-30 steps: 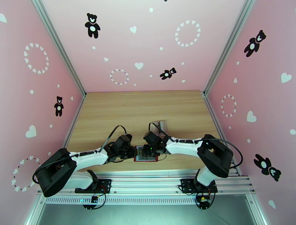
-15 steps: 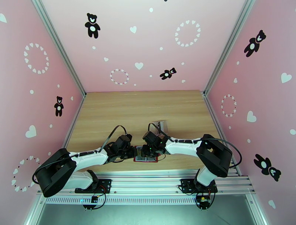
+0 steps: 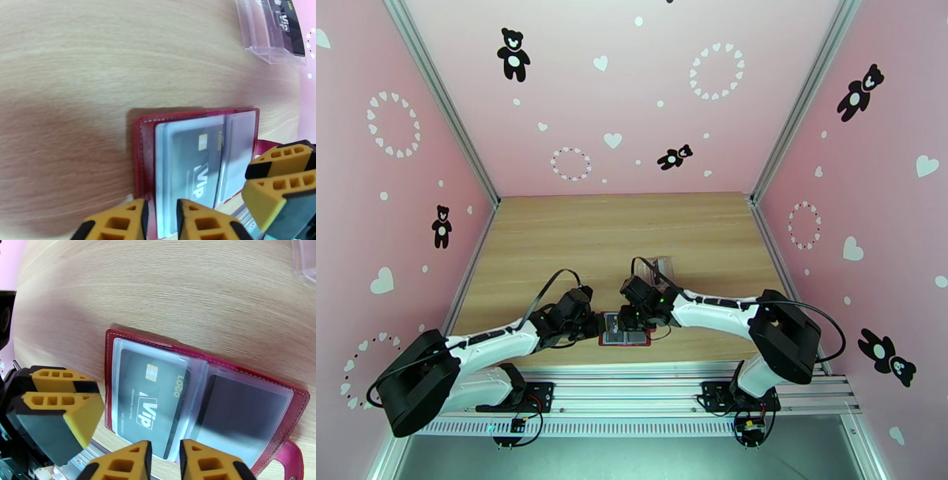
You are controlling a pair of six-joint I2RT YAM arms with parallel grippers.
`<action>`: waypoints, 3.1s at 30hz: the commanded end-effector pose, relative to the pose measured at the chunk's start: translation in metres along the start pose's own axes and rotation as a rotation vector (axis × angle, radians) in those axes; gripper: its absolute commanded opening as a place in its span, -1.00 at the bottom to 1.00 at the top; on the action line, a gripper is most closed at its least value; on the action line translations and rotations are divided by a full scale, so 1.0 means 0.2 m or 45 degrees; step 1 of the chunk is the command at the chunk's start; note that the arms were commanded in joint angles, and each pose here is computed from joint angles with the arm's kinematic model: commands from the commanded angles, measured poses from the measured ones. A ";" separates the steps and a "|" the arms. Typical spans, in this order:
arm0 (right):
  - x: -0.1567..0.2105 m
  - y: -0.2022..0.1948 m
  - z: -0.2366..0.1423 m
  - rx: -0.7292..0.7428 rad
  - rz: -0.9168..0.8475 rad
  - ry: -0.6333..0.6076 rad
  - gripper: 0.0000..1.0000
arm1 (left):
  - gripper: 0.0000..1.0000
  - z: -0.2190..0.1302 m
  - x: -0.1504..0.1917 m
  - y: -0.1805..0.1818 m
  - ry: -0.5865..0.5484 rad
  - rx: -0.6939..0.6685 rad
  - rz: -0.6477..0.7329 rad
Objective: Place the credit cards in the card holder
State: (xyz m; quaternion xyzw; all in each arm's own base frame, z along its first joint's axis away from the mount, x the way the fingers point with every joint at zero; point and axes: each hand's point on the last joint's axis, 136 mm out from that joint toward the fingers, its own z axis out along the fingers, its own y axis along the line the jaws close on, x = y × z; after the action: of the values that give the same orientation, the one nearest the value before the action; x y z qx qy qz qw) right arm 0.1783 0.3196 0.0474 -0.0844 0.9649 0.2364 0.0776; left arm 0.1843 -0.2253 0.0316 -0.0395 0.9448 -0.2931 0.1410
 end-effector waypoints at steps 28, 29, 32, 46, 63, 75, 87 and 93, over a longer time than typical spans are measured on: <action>0.03 -0.06 0.15 0.085 -0.016 0.080 -0.78 | -0.54 0.05 0.05 0.06 0.043 -0.032 -0.003; 0.04 -0.07 0.15 0.091 -0.016 0.080 -0.79 | -0.54 0.05 0.05 0.05 0.042 -0.029 -0.002; 0.04 -0.09 0.15 0.111 -0.015 0.080 -0.81 | -0.54 0.05 0.05 0.06 0.040 -0.030 -0.003; 0.08 -0.16 0.19 0.166 -0.016 0.103 -0.87 | -0.51 -0.02 0.03 -0.04 0.009 0.077 0.004; 0.08 -0.16 0.20 0.165 -0.014 0.113 -0.89 | -0.50 0.03 0.03 -0.10 0.058 0.136 0.003; 0.08 -0.16 0.20 0.162 -0.017 0.112 -0.90 | -0.51 0.04 0.05 -0.11 0.071 0.151 0.006; 0.07 -0.12 0.16 0.122 -0.020 0.089 -0.89 | -0.51 0.01 0.03 -0.20 0.050 0.217 0.028; 0.03 -0.07 0.09 0.074 -0.029 0.043 -0.85 | -0.51 -0.02 0.02 -0.28 0.051 0.297 0.038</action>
State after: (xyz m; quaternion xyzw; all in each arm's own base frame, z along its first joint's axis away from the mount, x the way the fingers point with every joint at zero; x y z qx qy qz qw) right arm 0.1803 0.3217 0.0191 -0.0944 0.9714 0.2093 0.0611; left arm 0.1758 -0.2542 0.0432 -0.0154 0.9238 -0.3625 0.1220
